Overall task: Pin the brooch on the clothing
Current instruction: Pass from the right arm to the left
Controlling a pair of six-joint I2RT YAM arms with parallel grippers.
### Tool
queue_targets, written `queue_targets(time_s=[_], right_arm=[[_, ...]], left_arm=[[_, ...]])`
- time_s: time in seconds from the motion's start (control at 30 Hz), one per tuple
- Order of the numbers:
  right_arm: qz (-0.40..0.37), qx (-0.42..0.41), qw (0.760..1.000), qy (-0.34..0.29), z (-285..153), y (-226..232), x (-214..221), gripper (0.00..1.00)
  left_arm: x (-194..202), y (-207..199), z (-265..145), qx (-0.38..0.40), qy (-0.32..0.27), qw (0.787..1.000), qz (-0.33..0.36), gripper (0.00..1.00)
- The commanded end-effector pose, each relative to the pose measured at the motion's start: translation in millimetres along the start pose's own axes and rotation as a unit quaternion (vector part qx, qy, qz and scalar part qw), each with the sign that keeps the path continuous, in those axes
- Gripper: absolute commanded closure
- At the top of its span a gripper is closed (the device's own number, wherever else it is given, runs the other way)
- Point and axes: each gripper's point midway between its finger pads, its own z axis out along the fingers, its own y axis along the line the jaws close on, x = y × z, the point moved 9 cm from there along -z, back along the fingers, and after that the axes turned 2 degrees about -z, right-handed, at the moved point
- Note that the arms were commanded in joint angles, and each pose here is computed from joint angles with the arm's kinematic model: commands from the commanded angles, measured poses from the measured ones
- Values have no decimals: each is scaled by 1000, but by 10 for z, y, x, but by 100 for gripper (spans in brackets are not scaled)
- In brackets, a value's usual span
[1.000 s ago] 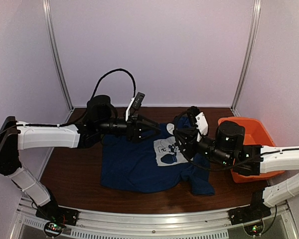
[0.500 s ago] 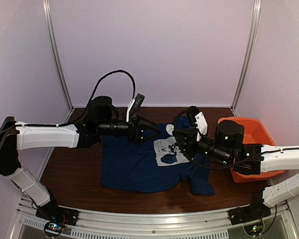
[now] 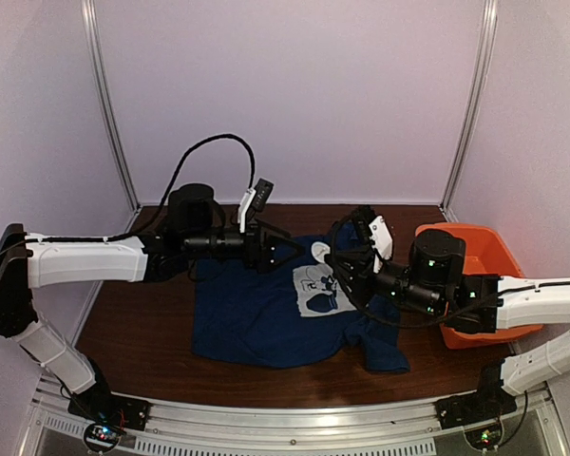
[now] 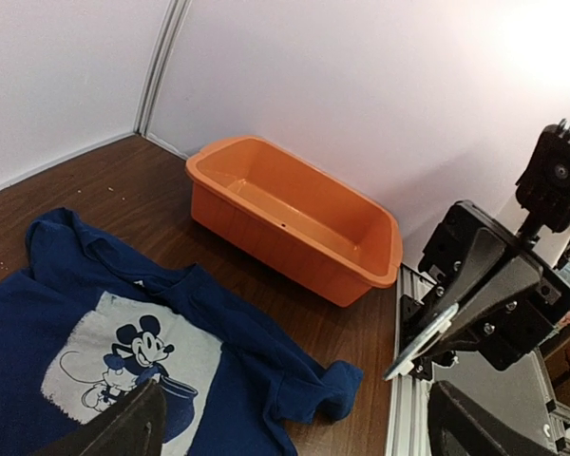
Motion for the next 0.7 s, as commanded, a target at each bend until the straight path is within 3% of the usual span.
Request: queue_targets(time_s=[0.0,0.67], right_arm=[[4,-14,1000,-5,-6,20,-63,100],[-15,6,1000,3,-38,-7,-174,100]], left_arm=[[-111,8,-38,-23,-19,999,14,2],[-68,81,-9,-48,-14,999,8,2]])
